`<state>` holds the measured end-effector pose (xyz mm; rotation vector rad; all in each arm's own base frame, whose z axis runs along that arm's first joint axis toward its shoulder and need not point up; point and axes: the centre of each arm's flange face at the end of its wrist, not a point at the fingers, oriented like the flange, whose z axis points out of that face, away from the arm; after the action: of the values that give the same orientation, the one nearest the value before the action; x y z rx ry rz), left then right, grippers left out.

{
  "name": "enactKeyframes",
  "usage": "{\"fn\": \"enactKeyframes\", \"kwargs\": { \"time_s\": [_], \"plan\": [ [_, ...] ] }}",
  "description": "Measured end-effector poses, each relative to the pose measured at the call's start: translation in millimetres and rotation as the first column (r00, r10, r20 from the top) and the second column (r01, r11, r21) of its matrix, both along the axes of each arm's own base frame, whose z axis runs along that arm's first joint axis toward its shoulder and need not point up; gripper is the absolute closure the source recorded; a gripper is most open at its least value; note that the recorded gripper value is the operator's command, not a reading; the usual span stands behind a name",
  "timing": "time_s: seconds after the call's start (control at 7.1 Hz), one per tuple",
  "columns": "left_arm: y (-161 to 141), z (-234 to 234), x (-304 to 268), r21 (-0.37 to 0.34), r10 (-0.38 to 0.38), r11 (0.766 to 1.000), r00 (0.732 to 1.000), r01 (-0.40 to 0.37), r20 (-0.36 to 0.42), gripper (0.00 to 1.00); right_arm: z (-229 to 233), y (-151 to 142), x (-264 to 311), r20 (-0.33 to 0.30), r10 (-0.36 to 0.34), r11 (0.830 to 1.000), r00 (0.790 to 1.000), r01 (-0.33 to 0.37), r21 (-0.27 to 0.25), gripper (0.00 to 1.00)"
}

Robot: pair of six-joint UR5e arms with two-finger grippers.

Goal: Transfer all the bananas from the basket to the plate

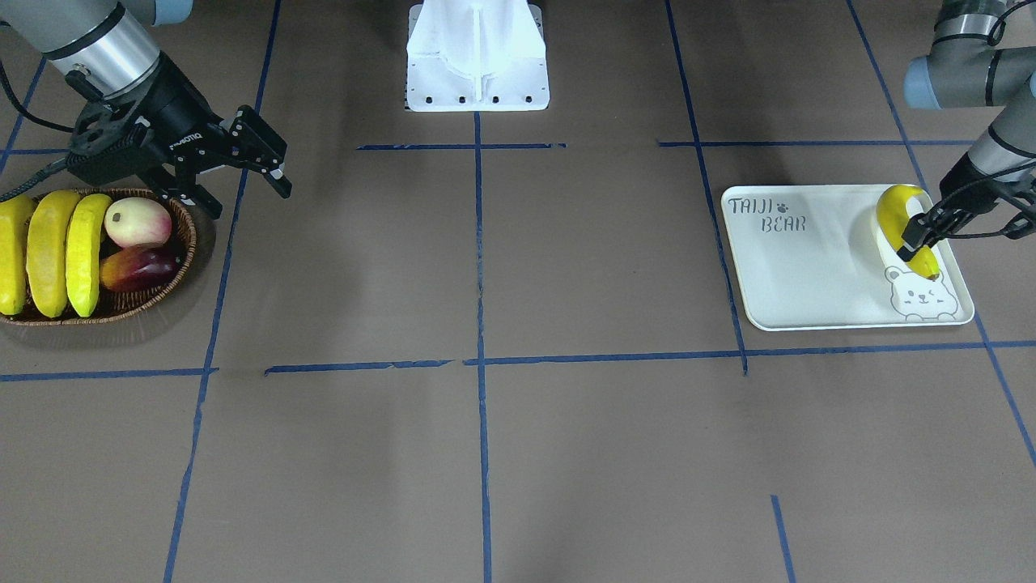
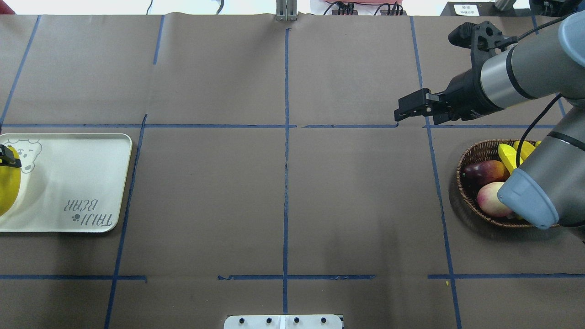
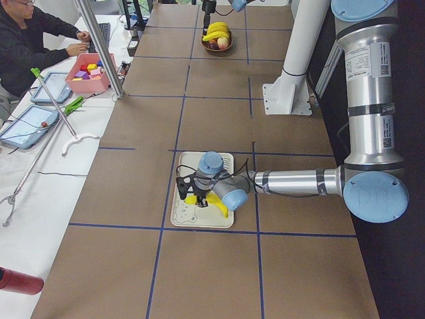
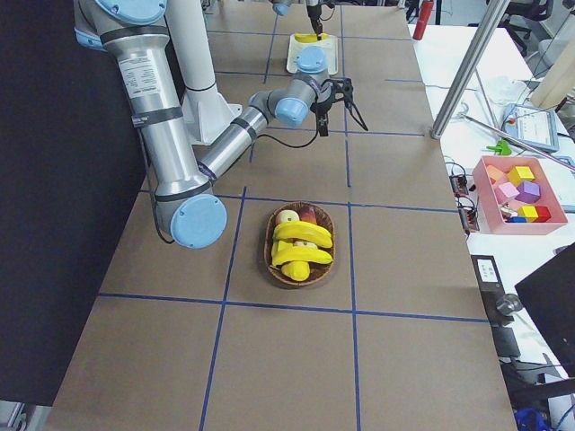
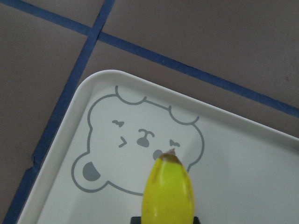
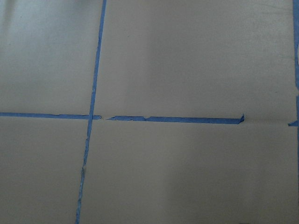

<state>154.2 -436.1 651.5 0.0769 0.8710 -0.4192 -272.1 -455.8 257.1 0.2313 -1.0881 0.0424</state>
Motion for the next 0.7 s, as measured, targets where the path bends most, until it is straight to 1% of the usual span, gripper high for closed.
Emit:
{"fn": "enactKeyframes", "kwargs": {
  "time_s": [0.14,0.28,0.42,0.7],
  "plan": [
    [-1.4,-2.3,-0.6,0.002,0.000,1.000,1.000,0.000,-0.004,0.89,0.8,0.0,0.0,-0.001,0.000,1.000,1.000,0.000,0.000,0.00],
    [-2.1,-2.9,-1.6,0.004,-0.002,1.000,1.000,0.002,-0.004,0.16,1.9,-0.1,-0.4,-0.002,0.000,1.000,1.000,0.000,-0.001,0.00],
    [-2.4,-2.1,-2.7,0.016,0.007,1.000,1.000,-0.007,0.001,0.01,3.6,-0.3,-0.9,-0.004,-0.001,1.000,1.000,0.001,-0.004,0.00],
    [-3.0,1.1,-5.5,0.075,0.062,0.995,0.998,-0.064,0.027,0.01,6.4,-1.4,-1.7,-0.006,-0.002,1.000,1.000,0.002,-0.008,0.00]
  ]
}}
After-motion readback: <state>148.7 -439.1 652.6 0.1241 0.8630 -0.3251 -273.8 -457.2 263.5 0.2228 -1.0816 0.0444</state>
